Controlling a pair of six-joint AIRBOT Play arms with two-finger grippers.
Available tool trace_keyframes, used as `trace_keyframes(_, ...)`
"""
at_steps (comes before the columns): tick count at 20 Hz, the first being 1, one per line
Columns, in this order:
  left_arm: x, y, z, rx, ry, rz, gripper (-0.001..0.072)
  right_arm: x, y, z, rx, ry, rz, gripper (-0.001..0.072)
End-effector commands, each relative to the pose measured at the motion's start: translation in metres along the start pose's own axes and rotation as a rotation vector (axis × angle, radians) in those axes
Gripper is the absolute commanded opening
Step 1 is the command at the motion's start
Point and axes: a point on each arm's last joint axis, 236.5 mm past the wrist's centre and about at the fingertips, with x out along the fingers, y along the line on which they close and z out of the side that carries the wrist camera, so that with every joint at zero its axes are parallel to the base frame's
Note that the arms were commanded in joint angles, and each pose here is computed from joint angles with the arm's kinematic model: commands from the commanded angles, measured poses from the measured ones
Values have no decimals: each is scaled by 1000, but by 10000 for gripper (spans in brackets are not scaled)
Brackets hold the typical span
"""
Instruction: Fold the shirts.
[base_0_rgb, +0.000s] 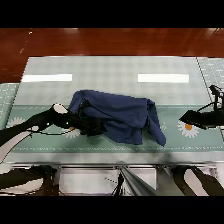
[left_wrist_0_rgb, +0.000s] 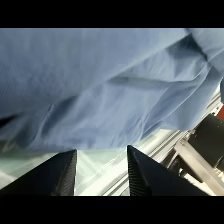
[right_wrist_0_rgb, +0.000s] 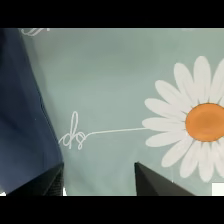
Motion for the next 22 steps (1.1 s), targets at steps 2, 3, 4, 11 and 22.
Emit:
trace_keyframes(2, 4, 7, 13, -24, -45, 18, 430, 0, 0, 3, 1, -12, -1, 521)
trace_keyframes(3, 4, 9, 13, -36, -45, 22, 375, 0, 0, 3, 1, -12, -1, 521)
trace_keyframes(4, 4, 10, 13, -43, -44, 26, 329, 0, 0, 3, 1, -12, -1, 521)
trace_keyframes(11, 4, 28, 11, -66, -39, 95, 31, 0, 0, 2, 1, -9, 0, 518)
trace_keyframes(22, -17, -1, 14, 65, -97, 56, 29, 31, 26, -73, 48, 222, 152, 587)
